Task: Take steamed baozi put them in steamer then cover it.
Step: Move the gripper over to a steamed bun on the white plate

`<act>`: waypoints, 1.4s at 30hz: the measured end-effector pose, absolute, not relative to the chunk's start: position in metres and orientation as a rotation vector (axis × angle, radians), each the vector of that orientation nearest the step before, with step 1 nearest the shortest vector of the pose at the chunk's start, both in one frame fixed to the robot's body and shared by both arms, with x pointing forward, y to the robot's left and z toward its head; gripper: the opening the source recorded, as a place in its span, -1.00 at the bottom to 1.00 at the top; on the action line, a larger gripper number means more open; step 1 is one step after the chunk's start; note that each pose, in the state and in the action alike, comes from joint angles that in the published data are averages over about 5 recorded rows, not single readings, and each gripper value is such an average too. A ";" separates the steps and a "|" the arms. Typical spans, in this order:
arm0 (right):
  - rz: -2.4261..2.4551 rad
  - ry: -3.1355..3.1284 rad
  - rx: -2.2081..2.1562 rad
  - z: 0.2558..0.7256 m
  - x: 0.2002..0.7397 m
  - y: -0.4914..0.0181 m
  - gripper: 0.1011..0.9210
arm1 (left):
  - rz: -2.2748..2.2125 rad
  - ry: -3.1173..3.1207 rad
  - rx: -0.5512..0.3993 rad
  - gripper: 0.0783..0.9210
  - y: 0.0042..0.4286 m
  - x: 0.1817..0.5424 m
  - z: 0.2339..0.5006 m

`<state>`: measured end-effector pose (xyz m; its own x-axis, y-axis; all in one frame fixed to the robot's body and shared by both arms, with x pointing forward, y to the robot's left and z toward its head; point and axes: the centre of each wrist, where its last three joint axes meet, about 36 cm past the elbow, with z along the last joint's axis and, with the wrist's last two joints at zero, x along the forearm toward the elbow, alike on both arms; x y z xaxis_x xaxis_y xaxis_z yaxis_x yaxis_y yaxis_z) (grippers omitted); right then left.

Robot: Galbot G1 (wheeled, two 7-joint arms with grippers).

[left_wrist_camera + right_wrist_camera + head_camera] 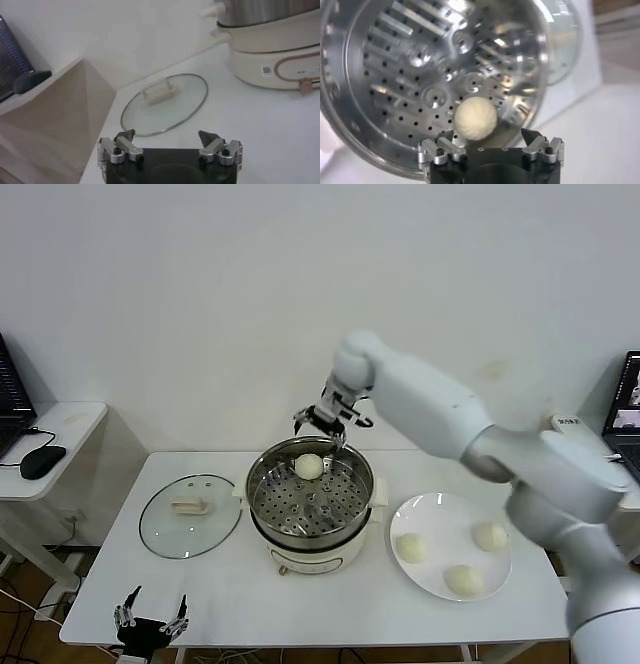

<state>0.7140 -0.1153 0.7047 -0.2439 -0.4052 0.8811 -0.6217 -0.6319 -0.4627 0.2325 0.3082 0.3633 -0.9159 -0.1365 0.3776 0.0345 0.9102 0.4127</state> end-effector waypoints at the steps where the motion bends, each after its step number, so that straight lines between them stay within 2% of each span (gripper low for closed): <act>1: 1.952 -1.300 1.795 0.711 0.711 -0.125 0.76 | -0.586 -2.671 0.073 0.77 0.308 0.233 0.364; 11: 1.583 -1.517 1.550 0.738 0.668 -0.225 0.76 | -0.580 -2.696 0.057 0.77 0.303 0.235 0.373; 22: 1.405 -1.518 1.378 0.694 0.617 -0.305 0.76 | -0.573 -2.692 0.044 0.77 0.300 0.233 0.372; 31: 1.321 -1.483 1.313 0.628 0.589 -0.325 0.76 | -0.576 -2.679 0.037 0.77 0.299 0.231 0.370; 42: 1.288 -1.435 1.308 0.562 0.580 -0.312 0.76 | -0.572 -2.658 0.041 0.77 0.300 0.230 0.363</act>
